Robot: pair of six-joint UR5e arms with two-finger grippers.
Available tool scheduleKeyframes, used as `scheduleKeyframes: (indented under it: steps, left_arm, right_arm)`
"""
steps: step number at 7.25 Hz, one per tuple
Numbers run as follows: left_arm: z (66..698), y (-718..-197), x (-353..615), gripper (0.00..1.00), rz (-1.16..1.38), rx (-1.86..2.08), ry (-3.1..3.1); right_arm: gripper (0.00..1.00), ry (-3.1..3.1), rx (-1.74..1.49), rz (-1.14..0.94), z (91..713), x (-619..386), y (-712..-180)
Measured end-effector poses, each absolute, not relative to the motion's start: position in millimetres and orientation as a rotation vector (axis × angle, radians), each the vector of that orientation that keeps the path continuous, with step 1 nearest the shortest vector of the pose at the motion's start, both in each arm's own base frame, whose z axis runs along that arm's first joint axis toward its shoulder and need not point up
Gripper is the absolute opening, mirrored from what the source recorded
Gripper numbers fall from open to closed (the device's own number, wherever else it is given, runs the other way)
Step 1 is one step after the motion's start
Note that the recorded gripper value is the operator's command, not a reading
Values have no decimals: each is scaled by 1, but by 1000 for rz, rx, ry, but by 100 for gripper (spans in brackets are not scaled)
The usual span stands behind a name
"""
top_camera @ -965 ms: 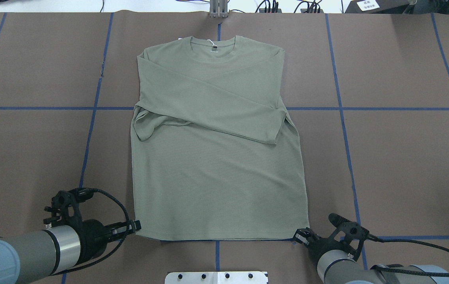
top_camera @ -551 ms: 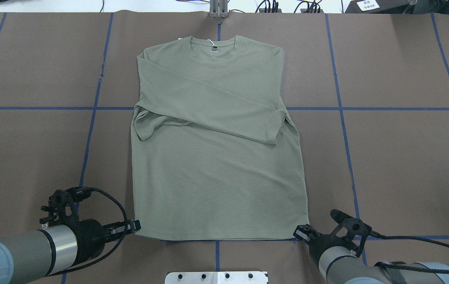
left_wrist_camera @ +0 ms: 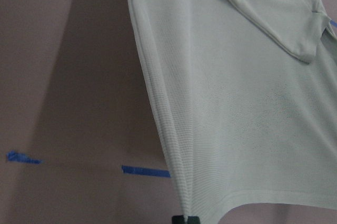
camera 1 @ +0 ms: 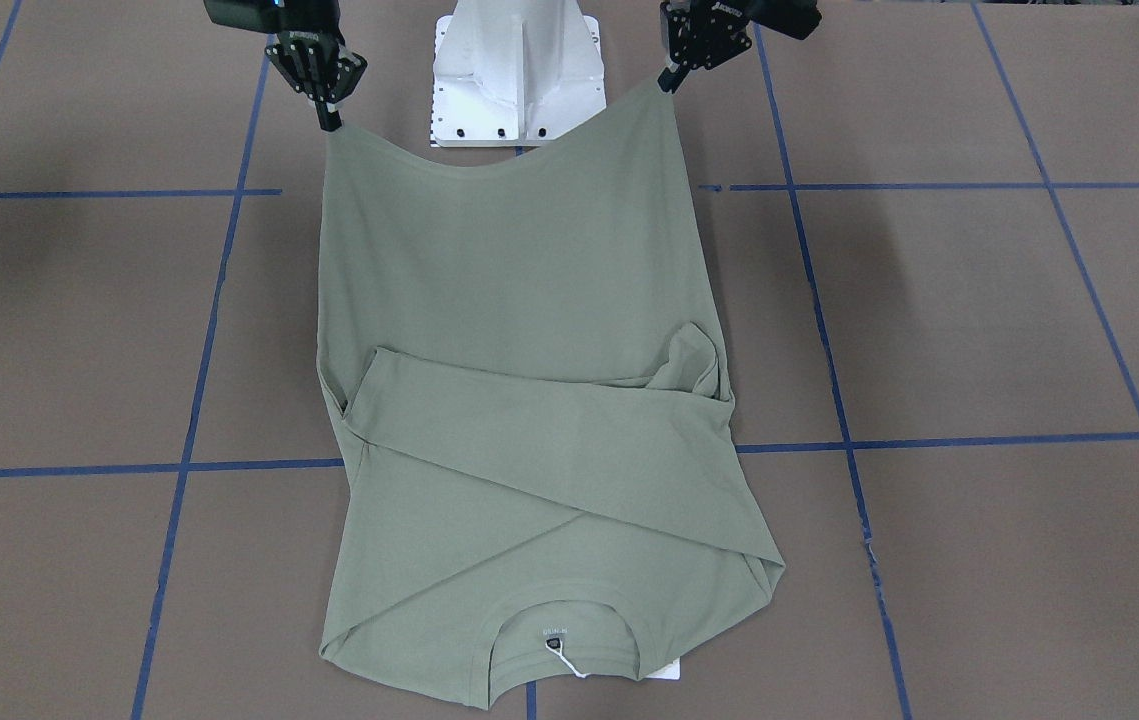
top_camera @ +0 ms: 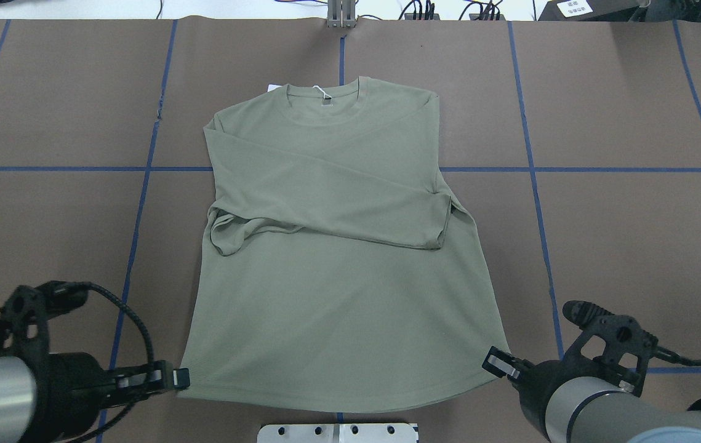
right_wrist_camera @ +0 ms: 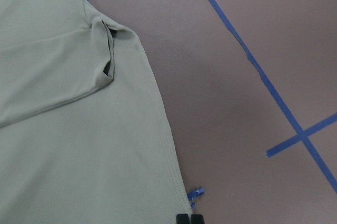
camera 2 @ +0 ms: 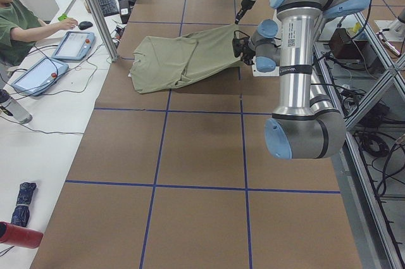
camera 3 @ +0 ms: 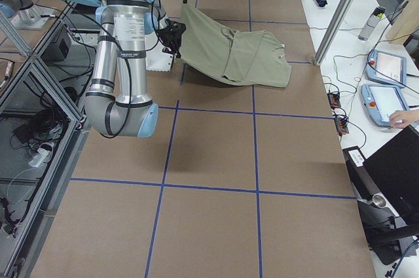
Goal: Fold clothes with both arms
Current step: 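Lift the hem with both grippers and fold it toward the collar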
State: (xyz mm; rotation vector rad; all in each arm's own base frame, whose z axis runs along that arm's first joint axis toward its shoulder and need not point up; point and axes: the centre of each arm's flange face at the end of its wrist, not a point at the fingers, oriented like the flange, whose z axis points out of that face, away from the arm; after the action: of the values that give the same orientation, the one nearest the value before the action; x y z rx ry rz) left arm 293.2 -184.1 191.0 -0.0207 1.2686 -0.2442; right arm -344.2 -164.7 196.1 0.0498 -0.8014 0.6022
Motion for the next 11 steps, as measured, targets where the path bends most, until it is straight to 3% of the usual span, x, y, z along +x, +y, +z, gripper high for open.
scheduleKeyframes:
  steps: [2, 5, 11]
  left_arm:
    - [161, -196, 249, 0, -219, -39, 1259]
    - [174, -262, 309, 0, -153, 112, 1155]
    - [221, -467, 361, 0, -244, 336, 895]
  right_arm:
    - [0, -796, 1, 562, 151, -315, -179]
    - [0, -787, 128, 479, 141, -335, -241]
    - [0, -718, 247, 545, 215, -403, -500]
